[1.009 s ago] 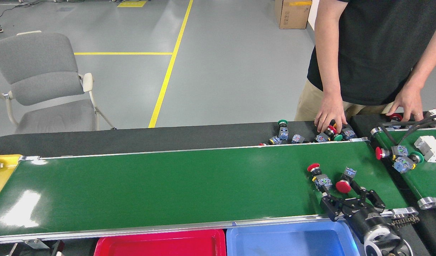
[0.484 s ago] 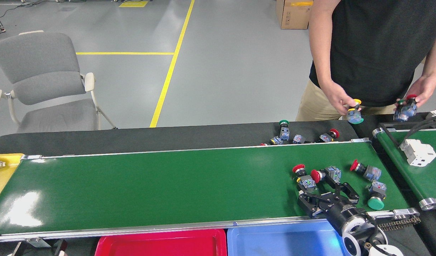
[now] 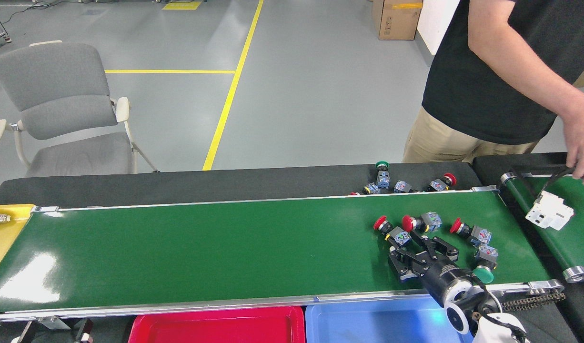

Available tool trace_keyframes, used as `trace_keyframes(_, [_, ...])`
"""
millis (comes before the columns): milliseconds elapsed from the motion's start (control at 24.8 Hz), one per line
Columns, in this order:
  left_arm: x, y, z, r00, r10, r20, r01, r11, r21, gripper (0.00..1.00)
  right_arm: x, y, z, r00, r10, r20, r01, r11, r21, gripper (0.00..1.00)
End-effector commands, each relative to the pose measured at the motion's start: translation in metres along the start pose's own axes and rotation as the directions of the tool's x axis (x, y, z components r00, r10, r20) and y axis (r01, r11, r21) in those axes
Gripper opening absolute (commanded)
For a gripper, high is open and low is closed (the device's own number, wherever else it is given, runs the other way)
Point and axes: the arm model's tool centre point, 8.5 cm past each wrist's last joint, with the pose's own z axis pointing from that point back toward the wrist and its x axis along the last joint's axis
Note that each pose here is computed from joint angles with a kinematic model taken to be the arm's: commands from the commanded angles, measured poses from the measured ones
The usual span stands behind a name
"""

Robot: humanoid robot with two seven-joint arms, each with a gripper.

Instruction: Pick switch part from conveyor to tray

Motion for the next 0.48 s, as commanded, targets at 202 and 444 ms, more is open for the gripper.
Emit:
trace_keyframes(202, [0.0, 0.003, -0.001, 1.0, -0.003, -0.001, 0.003, 1.0, 0.012, 1.0, 0.005, -0.02, 0.0, 0.999, 0.03, 0.043, -0.027, 0.998, -0.049, 0.02])
trace_keyframes(444, [0.0, 0.003, -0.001, 1.0, -0.005, 0.001, 0.005, 1.0, 0.012, 1.0, 0.038, -0.03, 0.011, 0.983, 0.082, 0.165, -0.065, 0.992, -0.105, 0.02])
